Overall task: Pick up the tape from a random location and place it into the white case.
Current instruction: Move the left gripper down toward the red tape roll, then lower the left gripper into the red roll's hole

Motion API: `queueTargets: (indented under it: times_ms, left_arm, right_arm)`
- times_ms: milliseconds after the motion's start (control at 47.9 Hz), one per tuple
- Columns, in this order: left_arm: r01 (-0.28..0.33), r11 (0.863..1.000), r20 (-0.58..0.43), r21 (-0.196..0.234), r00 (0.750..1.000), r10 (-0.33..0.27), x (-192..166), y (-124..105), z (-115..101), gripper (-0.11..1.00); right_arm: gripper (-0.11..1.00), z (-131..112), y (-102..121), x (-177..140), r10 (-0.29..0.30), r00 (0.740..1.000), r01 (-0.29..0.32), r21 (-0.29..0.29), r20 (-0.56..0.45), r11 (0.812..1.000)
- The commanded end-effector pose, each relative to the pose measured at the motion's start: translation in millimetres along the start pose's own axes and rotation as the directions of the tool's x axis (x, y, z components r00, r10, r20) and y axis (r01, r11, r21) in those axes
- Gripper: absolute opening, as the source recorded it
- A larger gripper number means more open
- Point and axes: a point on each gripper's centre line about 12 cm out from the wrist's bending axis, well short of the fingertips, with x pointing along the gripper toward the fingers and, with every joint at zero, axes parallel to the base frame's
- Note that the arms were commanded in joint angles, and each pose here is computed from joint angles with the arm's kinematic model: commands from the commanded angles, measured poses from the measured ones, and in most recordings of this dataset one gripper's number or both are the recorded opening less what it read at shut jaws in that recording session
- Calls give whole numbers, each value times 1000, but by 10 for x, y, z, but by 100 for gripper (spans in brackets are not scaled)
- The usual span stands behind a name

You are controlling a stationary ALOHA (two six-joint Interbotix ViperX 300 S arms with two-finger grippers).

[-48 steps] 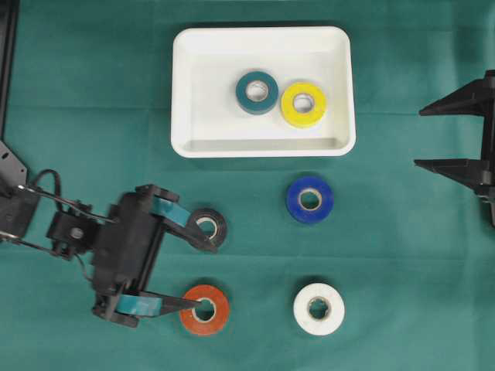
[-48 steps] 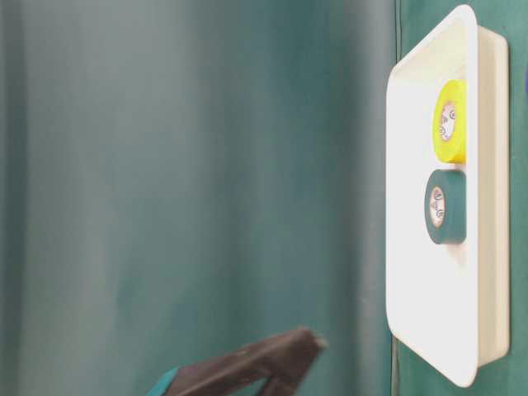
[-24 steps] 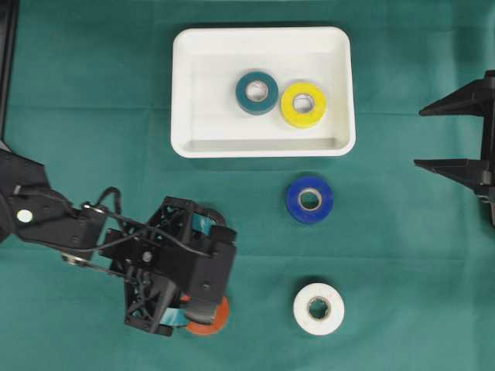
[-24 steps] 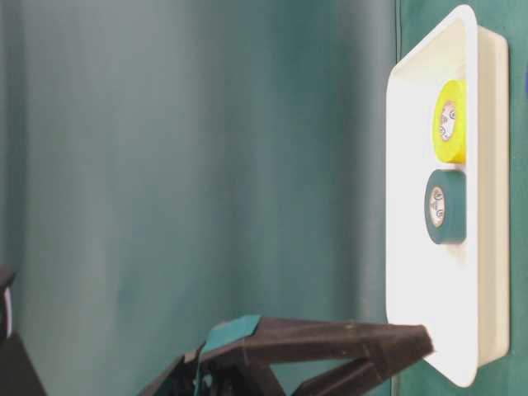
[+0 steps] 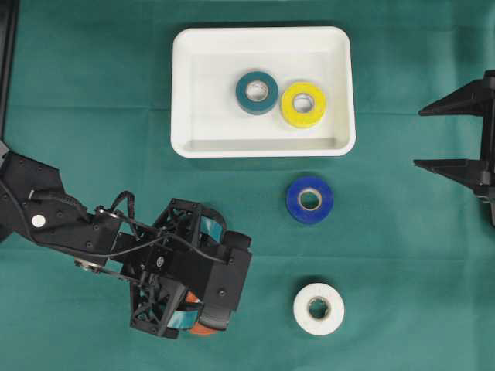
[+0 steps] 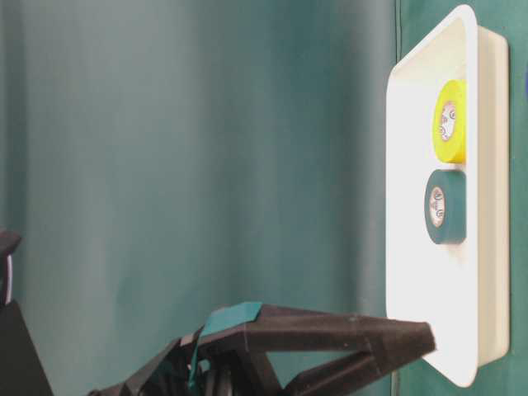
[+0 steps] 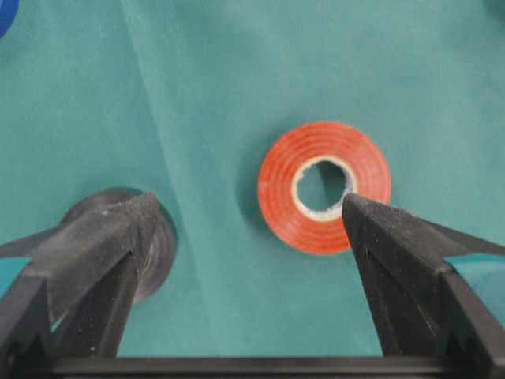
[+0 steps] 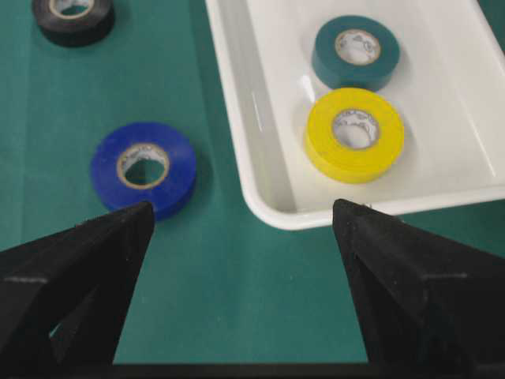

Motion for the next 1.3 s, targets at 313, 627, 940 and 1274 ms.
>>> queueTargets:
  times_ms: [313,627,940,1274]
  left_arm:
    - [2,1000,44,5,999,-2,-92,-19,91,95]
    - [4,1000,41,9,999,-5,-83,-37,84,95]
    - [6,1000,43,11,999,-6,-86,-50,88,95]
    - [7,1000,58,13,998,-8,61,-55,43,95]
  right_arm:
    - [86,93,1,-3,-6,1000,6,-18,19,1000]
    - [86,89,0,0,-7,1000,7,-15,16,1000]
    - [86,89,0,0,-7,1000,7,-15,16,1000]
    - [86,80,-2,2,-8,1000,8,-12,12,1000]
